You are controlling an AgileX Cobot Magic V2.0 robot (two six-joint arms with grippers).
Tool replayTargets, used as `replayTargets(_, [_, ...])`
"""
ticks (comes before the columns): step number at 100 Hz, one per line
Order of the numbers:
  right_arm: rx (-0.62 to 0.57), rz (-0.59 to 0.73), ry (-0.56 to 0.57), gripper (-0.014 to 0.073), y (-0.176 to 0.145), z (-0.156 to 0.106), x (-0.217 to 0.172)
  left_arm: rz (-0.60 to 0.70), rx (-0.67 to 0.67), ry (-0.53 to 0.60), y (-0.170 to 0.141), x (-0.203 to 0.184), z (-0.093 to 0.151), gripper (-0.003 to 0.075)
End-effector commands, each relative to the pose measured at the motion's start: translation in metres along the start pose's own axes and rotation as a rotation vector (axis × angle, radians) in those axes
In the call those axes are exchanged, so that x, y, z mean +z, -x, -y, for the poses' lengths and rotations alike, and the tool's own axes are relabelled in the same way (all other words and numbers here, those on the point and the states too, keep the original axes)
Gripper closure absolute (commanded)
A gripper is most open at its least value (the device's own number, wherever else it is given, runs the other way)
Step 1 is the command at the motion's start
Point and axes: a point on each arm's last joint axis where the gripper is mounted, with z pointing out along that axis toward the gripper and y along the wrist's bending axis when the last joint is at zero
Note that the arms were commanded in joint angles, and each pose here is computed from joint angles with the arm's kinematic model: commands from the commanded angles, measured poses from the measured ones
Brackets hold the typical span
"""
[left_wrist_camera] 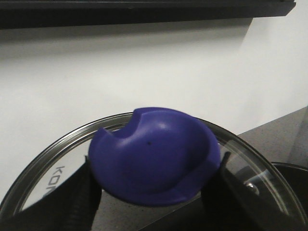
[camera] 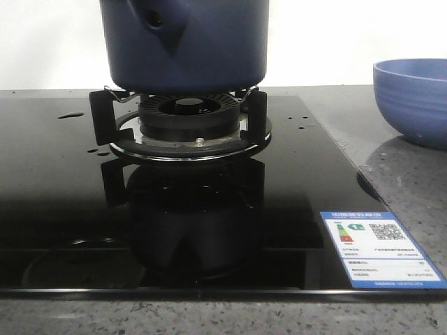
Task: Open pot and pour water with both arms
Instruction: 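Lift the bowl with the right gripper toward the open pot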
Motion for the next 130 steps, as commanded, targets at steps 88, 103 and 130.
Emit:
replayTargets(88, [-0.185, 0.205, 0.242, 0.0667, 0.045, -0.053, -0.1, 0.096, 0.009, 0.088, 0.028, -0.015, -0.001, 0.0344])
replayTargets(103, [-0.293, 0.283, 0.304, 0.0666, 0.054, -0.088, -0.13, 0.096, 0.009, 0.094, 0.028, -0.015, -0.002, 0.0344])
replayTargets(130, [-0.471, 0.346, 0.437, 0.0652, 0.066, -0.161, -0.141, 0.096, 0.009, 0.095, 0.028, -0.015, -0.002, 0.0344])
